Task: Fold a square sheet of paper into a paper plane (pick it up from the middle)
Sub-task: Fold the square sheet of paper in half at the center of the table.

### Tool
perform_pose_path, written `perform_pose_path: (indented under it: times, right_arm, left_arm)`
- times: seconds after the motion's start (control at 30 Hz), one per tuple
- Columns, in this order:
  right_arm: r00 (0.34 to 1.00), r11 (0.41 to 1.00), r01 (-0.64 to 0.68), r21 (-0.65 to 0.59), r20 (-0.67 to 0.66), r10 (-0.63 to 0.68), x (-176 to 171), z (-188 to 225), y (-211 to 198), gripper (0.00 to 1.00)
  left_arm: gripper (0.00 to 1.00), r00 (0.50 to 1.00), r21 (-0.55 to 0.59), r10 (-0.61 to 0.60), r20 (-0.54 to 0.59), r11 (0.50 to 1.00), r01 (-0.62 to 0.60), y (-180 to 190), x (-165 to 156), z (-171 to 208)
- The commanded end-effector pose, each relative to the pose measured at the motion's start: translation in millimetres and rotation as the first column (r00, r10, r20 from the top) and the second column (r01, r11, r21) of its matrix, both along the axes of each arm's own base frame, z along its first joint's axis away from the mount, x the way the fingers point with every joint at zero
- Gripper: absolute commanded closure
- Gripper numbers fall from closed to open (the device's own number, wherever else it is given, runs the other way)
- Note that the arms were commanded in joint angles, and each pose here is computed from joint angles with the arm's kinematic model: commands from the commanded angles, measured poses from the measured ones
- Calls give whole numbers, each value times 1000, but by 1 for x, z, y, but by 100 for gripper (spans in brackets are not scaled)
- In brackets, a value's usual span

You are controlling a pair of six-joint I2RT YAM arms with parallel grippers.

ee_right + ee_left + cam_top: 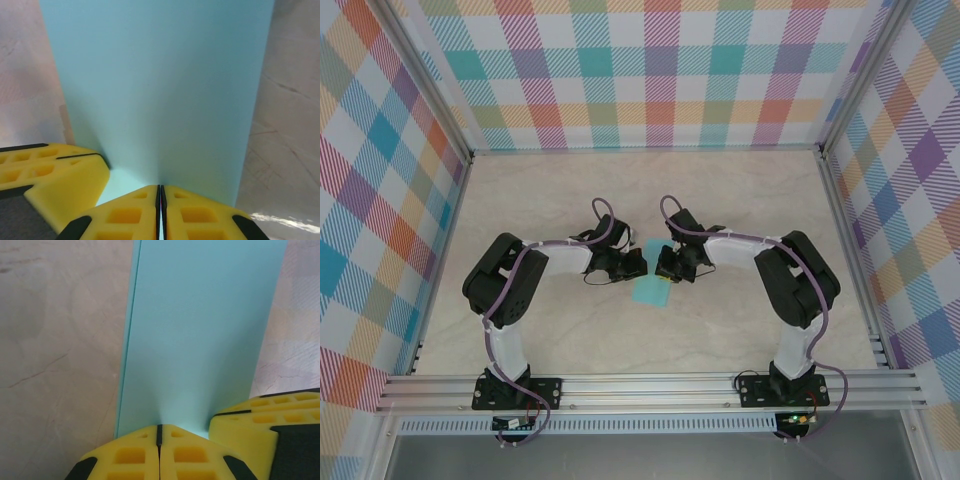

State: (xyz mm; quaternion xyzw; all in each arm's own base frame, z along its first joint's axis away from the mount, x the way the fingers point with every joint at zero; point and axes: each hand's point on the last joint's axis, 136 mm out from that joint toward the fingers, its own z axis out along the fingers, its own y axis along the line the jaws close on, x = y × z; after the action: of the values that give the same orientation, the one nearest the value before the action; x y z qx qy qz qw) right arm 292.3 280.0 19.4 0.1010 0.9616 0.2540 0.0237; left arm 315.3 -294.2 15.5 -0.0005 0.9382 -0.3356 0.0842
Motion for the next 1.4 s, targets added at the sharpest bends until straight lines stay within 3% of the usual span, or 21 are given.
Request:
perform_pose_path:
  times: [0.0,0.37,0.57,0.87,1.13,1.37]
  right_arm:
    - [999,999,-32,-18,13,32,0,-1,0,89]
    - [999,997,-36,-63,23,37,-23,-31,-41,89]
    - [997,997,8,-83,74,-2,-21,-19,-62,89]
    - [968,986,-98,135,243,63,14,39,-8,89]
    - [972,977,-137,164,210,101,23,15,9,89]
    - [981,990,-84,117,184,61,25,-12,-10,90]
  left_arm:
    - [94,981,285,80,-179,958,-26,51,-42,-76]
    - [95,971,340,101,-216,940,-22,64,-53,-89]
    - [96,969,354,98,-228,935,-11,67,-58,-95]
    - [96,969,351,97,-228,936,-11,67,-57,-95]
    - [96,967,351,99,-236,936,-10,66,-59,-94]
    - [96,965,359,106,-239,933,-14,68,-59,-93]
